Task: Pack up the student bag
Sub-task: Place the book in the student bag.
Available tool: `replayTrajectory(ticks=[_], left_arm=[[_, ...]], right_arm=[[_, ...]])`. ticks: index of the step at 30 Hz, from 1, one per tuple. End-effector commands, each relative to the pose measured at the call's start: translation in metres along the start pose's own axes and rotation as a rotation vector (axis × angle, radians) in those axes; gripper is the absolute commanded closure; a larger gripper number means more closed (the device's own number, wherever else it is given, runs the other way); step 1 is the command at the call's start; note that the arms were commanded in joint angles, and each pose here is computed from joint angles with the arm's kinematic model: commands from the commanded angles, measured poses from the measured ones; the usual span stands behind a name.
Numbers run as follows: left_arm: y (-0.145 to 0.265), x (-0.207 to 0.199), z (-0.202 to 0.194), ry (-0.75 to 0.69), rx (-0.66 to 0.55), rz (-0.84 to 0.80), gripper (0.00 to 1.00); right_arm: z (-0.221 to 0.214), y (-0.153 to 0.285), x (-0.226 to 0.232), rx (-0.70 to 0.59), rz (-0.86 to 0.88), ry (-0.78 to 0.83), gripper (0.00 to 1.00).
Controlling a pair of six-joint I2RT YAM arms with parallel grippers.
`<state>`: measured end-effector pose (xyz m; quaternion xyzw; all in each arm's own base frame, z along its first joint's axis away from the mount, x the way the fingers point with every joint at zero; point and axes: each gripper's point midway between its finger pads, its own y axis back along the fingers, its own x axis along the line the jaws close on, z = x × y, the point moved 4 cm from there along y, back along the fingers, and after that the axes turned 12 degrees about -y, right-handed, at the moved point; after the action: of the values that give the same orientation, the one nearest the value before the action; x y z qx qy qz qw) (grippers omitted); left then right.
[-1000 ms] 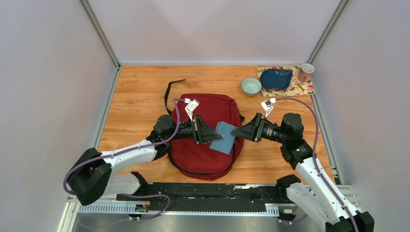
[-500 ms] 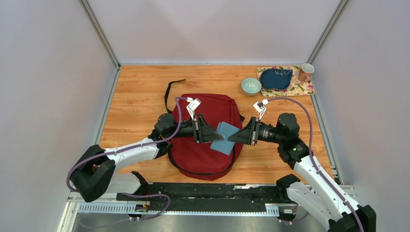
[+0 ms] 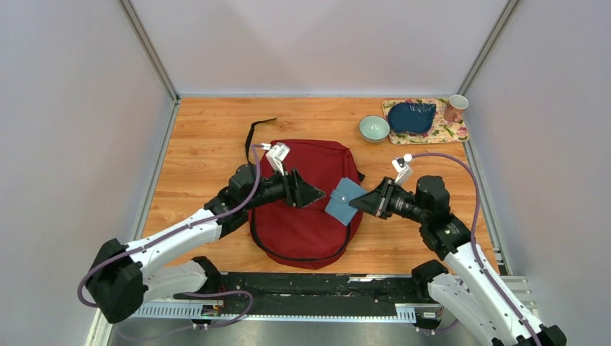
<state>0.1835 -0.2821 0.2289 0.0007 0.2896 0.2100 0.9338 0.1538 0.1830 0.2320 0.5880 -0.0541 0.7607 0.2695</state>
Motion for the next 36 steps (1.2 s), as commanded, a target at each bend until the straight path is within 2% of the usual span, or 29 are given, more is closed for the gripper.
replayTrajectory(ticks=[1, 2, 4, 9, 13, 17, 26, 32, 36], left_arm=[[0.018, 0.038, 0.024, -0.208, 0.027, 0.352, 0.26], [0.023, 0.048, 0.018, -0.220, 0.082, 0.424, 0.25], [0.018, 0.053, 0.031, -0.301, 0.118, 0.458, 0.24], [-0.009, 0.062, 0.037, -0.413, 0.313, 0.411, 0.22], [-0.025, 0.070, 0.026, -0.427, 0.448, 0.359, 0.22], [-0.033, 0.083, 0.011, -0.373, 0.552, 0.353, 0.21], [-0.031, 0.101, -0.010, -0.256, 0.603, 0.380, 0.22], [-0.020, 0.090, -0.018, -0.217, 0.593, 0.346, 0.23], [-0.010, 0.085, -0.030, -0.172, 0.610, 0.329, 0.28]], right_arm=[[0.015, 0.010, -0.010, -0.163, -0.106, 0.042, 1.00], [0.016, 0.010, -0.013, -0.174, -0.116, 0.035, 1.00], [0.016, 0.010, -0.015, -0.180, -0.123, 0.022, 1.00], [0.018, 0.012, -0.018, -0.202, -0.153, 0.009, 1.00], [0.020, 0.020, -0.019, -0.252, -0.183, 0.016, 1.00], [0.022, 0.027, -0.022, -0.298, -0.208, 0.015, 1.00], [0.019, 0.029, -0.027, -0.295, -0.223, 0.006, 1.00], [0.019, 0.027, -0.030, -0.297, -0.228, -0.001, 1.00], [0.018, 0.026, -0.032, -0.291, -0.230, -0.003, 1.00]])
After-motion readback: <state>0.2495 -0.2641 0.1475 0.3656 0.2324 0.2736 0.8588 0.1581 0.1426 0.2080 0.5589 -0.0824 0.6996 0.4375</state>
